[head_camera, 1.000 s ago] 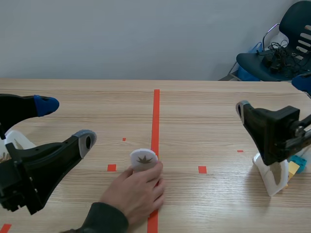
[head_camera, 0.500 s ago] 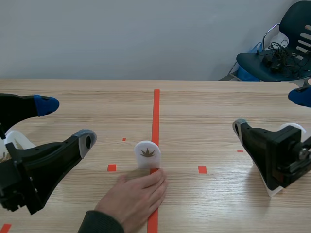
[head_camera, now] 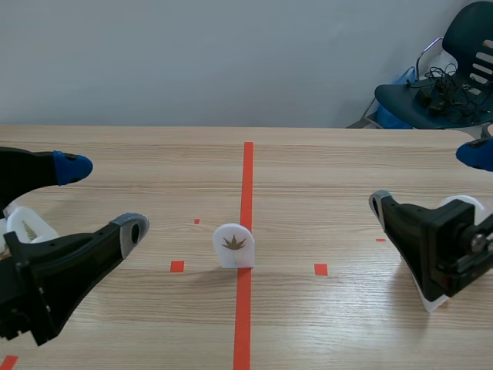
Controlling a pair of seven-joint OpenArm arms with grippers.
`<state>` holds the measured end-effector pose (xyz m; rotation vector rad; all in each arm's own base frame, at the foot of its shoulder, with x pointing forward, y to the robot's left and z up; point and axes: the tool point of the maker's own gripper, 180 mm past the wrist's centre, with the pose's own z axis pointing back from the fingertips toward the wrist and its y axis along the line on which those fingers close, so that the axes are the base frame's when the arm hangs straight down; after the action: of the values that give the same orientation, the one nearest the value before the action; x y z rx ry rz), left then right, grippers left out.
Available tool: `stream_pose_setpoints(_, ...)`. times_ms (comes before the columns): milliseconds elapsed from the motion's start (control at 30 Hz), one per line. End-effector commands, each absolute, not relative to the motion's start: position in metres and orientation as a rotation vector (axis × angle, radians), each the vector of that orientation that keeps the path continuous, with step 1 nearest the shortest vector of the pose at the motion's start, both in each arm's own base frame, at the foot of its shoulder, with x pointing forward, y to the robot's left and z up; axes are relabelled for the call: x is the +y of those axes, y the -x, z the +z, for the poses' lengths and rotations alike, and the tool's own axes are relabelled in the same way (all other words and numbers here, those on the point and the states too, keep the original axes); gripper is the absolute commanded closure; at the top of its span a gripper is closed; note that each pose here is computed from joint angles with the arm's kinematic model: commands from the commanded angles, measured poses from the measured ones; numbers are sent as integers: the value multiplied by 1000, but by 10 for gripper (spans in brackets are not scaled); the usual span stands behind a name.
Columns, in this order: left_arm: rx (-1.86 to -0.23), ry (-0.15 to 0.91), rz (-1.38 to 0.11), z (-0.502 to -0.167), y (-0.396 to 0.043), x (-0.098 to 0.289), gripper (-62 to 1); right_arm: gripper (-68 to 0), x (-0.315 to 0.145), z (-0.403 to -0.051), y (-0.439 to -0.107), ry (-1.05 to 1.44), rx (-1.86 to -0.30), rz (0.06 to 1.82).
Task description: Do the leaf sorting experiment
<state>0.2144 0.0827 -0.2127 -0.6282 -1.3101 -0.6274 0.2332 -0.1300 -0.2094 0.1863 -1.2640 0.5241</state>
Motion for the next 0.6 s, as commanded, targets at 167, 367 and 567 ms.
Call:
stream_pose_setpoints(167,-1344,588,-663,-200,-220,93,-623,-679,-115,-226,-253,-258,-1259,566)
stream_pose_setpoints(367,-1344,585,-662,-200,-220,94,-623,-679,-91,-255,-272,-360,-1242,562)
stream_pose_setpoints(567,-1345,585,-662,-199,-220,94,-623,-679,-51,-283,-283,-411,-1217,661)
